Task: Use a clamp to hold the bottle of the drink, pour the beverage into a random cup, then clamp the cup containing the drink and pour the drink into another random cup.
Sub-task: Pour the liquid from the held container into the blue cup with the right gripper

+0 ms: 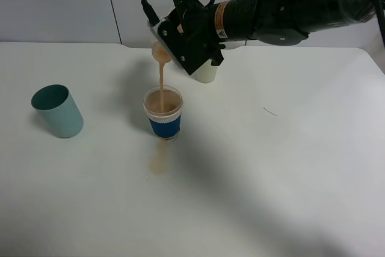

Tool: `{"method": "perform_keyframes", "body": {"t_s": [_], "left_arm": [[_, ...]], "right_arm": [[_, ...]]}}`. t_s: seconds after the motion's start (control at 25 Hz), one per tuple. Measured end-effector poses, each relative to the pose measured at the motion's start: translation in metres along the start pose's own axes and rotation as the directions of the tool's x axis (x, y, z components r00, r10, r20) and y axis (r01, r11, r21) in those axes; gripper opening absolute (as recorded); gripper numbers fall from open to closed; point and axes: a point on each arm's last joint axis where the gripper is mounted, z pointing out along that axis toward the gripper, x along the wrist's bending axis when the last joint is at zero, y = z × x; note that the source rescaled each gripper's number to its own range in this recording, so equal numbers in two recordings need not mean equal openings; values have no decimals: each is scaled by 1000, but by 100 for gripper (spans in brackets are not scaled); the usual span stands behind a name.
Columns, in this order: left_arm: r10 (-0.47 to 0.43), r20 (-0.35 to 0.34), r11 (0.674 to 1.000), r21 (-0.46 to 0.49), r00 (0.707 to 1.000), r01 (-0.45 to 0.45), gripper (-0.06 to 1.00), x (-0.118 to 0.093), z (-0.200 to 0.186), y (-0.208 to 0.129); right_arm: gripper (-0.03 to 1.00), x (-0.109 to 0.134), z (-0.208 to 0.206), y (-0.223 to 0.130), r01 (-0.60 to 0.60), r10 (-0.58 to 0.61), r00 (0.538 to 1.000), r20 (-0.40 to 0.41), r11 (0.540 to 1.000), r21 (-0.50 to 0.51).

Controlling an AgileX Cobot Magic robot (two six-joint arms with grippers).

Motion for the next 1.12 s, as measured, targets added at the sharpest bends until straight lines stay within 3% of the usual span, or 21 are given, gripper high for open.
{"method": "perform_keyframes", "body": {"t_s": [1.12], "left_arm": [[0,0,1000,0,1000,0,100,0,0,0]], "right_arm": [[0,0,0,0,147,-147,989,-4,989,5]]}}
